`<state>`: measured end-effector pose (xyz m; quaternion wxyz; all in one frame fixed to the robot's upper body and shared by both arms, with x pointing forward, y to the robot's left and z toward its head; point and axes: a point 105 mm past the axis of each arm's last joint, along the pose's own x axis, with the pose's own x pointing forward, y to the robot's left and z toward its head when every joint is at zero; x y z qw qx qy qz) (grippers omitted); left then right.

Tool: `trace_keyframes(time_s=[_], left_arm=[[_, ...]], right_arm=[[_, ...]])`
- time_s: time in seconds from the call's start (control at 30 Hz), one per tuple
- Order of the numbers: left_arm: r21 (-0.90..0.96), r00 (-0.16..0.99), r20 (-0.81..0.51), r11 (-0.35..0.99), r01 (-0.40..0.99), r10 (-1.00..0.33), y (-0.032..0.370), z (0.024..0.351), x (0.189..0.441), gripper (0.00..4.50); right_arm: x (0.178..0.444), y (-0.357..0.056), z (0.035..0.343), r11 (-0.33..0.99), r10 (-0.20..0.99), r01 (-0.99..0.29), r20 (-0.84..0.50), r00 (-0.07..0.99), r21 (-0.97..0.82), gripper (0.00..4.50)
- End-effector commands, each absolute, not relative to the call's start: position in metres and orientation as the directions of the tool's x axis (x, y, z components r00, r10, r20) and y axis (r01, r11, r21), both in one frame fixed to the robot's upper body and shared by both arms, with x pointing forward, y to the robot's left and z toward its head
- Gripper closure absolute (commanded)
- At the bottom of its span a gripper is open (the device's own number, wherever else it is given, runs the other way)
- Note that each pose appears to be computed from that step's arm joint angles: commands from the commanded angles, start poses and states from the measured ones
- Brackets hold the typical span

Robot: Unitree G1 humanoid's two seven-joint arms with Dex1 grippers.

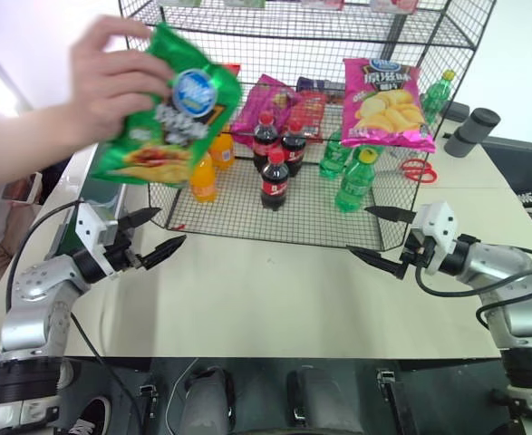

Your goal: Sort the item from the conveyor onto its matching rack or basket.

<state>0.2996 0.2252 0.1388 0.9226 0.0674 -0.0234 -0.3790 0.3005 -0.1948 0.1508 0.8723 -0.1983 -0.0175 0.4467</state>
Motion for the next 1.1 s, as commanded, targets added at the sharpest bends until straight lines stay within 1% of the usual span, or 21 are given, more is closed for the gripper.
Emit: trace_keyframes(time_s=[0.03,0.3,0.7,0.83,1.0,1.1], left_arm=[[0.183,0.708,0.026,0.699,0.691,-0.706,0.222,0.151,0.299,0.00],[0.202,0.710,0.001,0.695,0.690,-0.704,0.226,0.147,0.298,0.00],[0.207,0.714,-0.012,0.697,0.686,-0.700,0.222,0.145,0.295,0.00],[0.247,0.717,-0.041,0.688,0.683,-0.696,0.221,0.141,0.296,0.00],[0.202,0.695,-0.080,0.671,0.713,-0.715,0.217,0.133,0.290,0.00],[0.200,0.699,-0.077,0.676,0.709,-0.710,0.220,0.134,0.289,0.00]], right_arm=[[0.302,-0.189,0.164,0.509,0.799,-0.760,-0.106,0.592,-0.404,0.05],[0.301,-0.186,0.163,0.501,0.804,-0.765,-0.109,0.585,-0.405,0.05],[0.304,-0.170,0.161,0.478,0.822,-0.779,-0.104,0.559,-0.406,0.05],[0.306,-0.168,0.162,0.474,0.824,-0.777,-0.103,0.557,-0.414,0.05],[0.307,-0.168,0.163,0.472,0.825,-0.777,-0.102,0.556,-0.417,0.05],[0.307,-0.168,0.163,0.471,0.826,-0.778,-0.102,0.555,-0.417,0.05]])
